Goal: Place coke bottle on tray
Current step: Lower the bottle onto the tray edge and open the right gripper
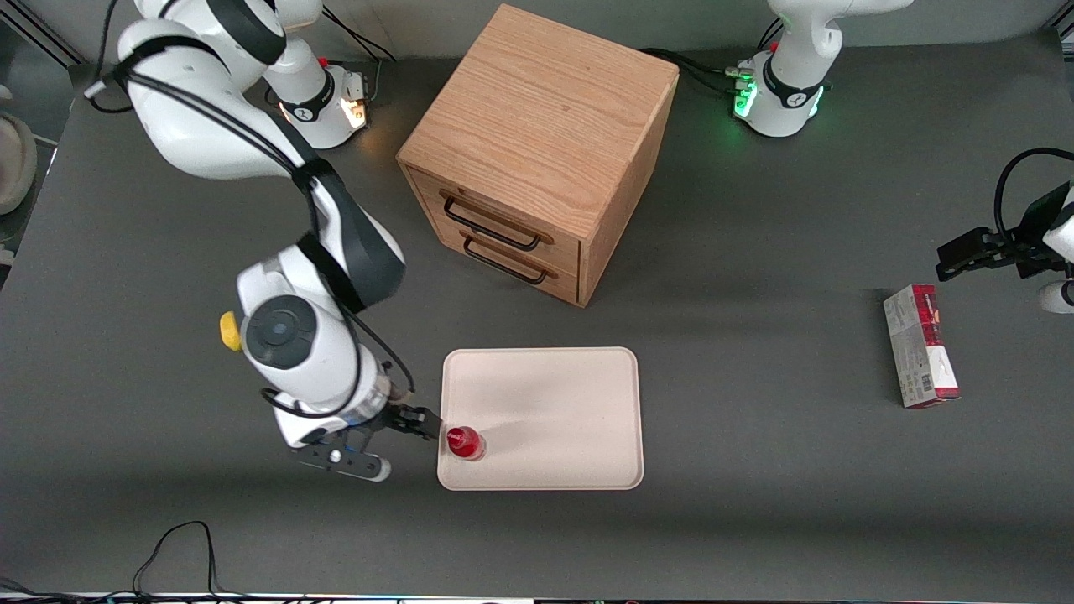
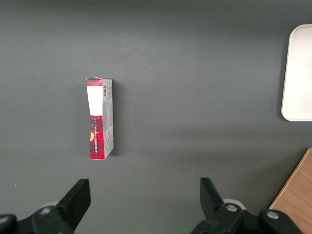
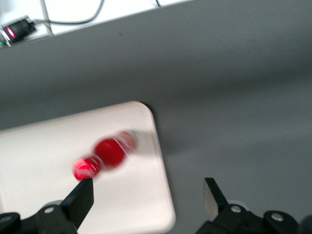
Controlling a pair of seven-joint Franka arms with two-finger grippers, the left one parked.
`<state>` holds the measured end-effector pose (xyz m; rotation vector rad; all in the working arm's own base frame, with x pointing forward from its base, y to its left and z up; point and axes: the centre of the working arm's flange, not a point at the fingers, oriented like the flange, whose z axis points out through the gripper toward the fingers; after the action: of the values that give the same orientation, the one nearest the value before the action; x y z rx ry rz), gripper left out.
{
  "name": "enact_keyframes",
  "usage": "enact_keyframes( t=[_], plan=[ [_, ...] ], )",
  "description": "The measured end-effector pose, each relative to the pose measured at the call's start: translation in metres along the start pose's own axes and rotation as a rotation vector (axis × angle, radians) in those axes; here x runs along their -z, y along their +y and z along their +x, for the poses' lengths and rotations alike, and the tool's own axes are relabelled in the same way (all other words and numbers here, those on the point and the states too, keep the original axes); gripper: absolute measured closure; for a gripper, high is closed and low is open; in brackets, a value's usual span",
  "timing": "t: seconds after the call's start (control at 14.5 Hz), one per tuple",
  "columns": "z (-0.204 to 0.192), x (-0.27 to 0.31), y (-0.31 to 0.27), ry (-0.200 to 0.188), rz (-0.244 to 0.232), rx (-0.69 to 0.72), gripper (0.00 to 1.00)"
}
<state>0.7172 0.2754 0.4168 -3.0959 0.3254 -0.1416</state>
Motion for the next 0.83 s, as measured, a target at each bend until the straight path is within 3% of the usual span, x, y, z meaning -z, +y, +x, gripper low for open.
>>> enact_keyframes(
  t=[0.14,0.41,0.62,0.83],
  plan=[
    [-0.005,0.032,0.033,-0.043,-0.017,0.064,0.0],
    [-0.036,0.096,0.126,-0.065,-0.082,0.102,0.0],
    [-0.074,0.15,0.205,-0.102,-0.074,0.094,0.0],
    [-0.112,0.192,0.259,-0.106,-0.046,0.079,0.0]
  ],
)
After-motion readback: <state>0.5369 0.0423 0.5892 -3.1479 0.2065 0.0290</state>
